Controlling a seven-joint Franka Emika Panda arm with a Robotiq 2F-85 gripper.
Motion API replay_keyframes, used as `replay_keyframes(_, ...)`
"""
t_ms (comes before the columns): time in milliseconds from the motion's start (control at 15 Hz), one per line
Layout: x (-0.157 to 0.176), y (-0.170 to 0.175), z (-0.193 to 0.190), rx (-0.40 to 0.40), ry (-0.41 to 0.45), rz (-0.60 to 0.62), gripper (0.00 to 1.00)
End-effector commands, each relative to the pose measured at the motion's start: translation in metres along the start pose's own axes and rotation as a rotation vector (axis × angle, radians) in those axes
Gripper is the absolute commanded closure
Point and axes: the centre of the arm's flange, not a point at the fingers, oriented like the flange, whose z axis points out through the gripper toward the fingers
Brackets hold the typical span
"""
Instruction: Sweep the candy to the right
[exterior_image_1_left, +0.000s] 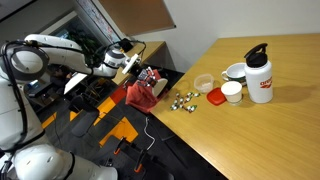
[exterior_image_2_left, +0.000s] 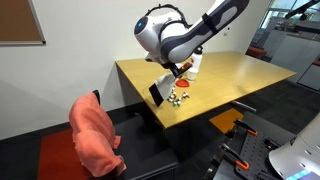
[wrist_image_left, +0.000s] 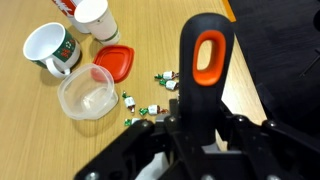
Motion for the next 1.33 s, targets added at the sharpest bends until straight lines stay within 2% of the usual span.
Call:
replay_keyframes(0, 0.009, 0.021, 0.009, 0.052, -0.012, -0.003, 0.88)
replay_keyframes(400, 0.022, 0.041, 0.038, 0.179, -0.014, 0.062, 0.88)
replay_keyframes(667, 0.025, 0.055, 0.058, 0.237, -0.047, 0.103, 0.88)
replay_keyframes(1267, -0.012, 0.055, 0.127, 0.341, -0.245, 0.117, 0.88)
